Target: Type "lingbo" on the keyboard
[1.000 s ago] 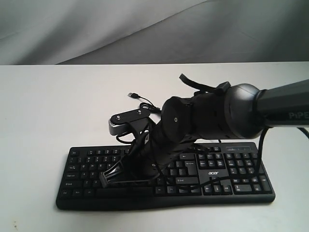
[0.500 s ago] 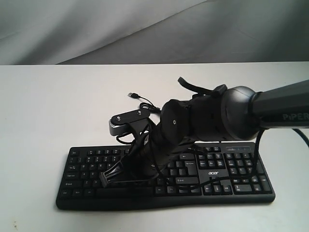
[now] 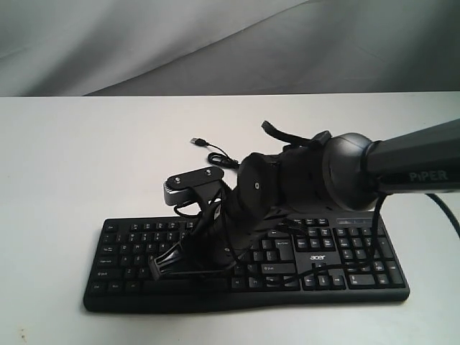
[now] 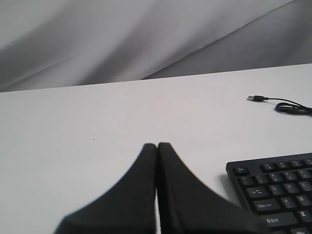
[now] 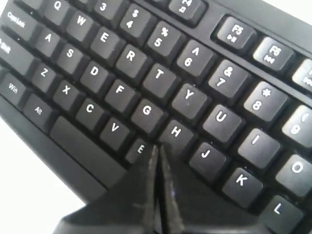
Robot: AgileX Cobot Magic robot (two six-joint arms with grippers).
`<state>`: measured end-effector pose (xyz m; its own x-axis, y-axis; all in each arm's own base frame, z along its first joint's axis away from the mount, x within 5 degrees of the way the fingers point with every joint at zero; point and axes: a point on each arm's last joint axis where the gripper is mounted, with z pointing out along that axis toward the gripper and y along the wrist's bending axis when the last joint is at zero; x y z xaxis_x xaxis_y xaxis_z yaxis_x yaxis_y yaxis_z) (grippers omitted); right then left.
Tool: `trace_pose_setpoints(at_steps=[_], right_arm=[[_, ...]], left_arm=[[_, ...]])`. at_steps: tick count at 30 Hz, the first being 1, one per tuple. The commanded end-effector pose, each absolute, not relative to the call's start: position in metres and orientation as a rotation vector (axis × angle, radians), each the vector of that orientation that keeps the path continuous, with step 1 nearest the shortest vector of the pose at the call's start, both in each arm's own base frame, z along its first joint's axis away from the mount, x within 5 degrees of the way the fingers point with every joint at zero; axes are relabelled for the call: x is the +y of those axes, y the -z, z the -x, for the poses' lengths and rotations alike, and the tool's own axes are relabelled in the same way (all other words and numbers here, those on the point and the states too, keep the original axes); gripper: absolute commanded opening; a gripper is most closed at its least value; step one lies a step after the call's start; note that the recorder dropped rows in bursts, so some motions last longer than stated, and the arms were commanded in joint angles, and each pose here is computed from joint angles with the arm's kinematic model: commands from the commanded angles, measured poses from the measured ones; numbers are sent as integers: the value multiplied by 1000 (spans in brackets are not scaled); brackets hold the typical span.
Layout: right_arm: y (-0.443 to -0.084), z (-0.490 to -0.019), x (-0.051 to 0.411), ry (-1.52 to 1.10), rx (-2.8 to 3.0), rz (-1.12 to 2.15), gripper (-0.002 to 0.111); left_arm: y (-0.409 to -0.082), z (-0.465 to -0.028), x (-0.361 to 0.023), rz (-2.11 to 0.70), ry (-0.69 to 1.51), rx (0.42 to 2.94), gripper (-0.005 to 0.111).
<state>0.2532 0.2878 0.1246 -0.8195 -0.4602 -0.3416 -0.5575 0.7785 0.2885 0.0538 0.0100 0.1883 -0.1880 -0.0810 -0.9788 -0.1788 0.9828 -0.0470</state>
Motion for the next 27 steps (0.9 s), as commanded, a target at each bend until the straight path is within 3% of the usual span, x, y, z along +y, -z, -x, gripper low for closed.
trace_pose_setpoints(at_steps=[1, 10, 27], right_arm=[[-125, -253, 287, -554, 2721, 794, 0], [-156, -259, 289, -589, 2579, 780, 0], [-132, -268, 307, -612, 2595, 855, 0]], left_arm=[[-187, -54, 10, 203, -79, 1758, 1], [-187, -54, 10, 203, -79, 1758, 1], [-187, -54, 10, 203, -79, 1758, 1]])
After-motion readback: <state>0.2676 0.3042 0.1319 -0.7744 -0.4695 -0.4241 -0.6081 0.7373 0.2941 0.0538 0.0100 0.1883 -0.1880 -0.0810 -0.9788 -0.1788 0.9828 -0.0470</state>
